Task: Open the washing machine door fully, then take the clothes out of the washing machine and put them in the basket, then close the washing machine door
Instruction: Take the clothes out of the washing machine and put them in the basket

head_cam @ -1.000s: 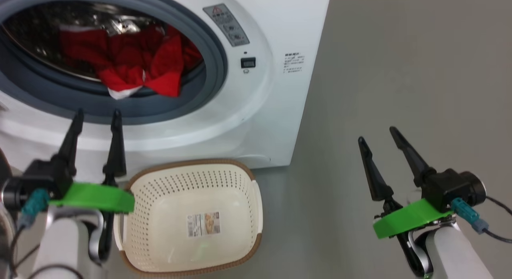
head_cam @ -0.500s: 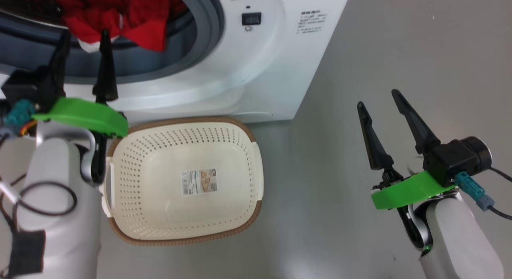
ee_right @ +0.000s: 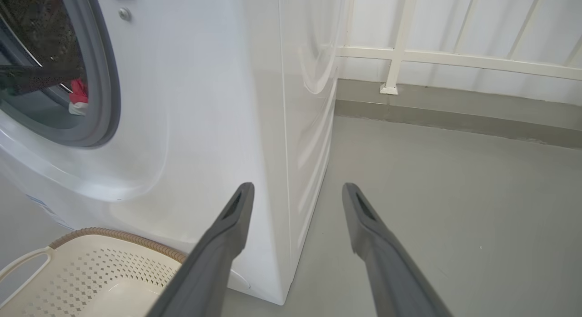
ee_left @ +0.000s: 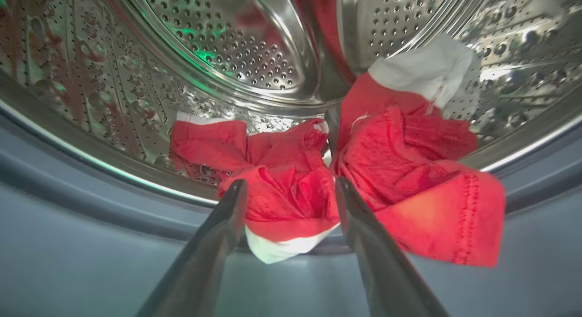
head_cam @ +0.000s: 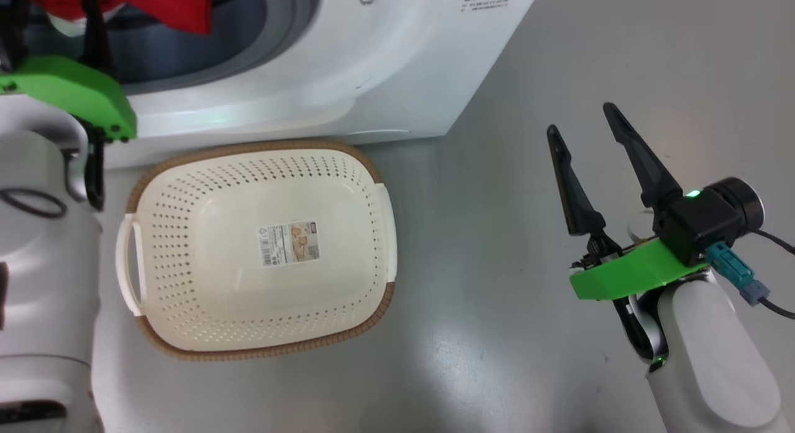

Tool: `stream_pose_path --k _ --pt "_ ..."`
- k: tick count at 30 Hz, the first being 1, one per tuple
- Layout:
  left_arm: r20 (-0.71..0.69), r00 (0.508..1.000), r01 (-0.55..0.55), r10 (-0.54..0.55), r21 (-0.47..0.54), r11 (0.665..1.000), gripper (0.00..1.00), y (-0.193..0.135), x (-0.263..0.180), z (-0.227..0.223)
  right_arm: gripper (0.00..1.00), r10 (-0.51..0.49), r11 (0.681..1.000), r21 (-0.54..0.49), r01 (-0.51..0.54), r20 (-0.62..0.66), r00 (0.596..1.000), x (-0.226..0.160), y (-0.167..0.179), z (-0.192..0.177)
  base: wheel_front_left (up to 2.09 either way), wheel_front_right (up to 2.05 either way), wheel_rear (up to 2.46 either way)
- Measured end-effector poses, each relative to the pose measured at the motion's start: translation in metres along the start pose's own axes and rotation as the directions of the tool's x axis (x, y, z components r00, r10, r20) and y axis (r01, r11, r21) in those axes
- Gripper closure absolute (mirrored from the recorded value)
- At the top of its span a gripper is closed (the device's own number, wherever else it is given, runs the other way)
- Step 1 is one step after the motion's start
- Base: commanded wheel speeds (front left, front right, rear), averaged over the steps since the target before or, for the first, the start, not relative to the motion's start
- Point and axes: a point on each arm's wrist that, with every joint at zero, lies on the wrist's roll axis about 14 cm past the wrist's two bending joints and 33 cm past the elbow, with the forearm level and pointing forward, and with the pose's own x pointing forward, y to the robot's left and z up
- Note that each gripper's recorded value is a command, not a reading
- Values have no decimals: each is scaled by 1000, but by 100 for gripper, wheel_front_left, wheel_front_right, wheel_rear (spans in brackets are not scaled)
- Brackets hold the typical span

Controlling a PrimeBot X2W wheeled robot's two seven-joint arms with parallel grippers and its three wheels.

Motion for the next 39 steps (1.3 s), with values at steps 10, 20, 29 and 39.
stream_pose_path --k 10,20,29,39 --pt "-138 990 -11 30 139 990 0 4 16 -34 0 -7 1000 6 8 -29 1000 1 -5 -13 0 0 0" --pt "-167 985 -14 46 191 981 100 9 22 -39 0 -1 1000 22 1 -26 1000 5 -4 -13 0 0 0" --pt "-100 994 -24 44 189 982 100 11 23 -21 0 -1 999 34 2 -16 1000 6 -3 -10 0 0 0" --pt "94 994 -64 52 125 990 100 18 9 32 0 7 999 35 -8 19 1000 7 2 6 0 0 0"
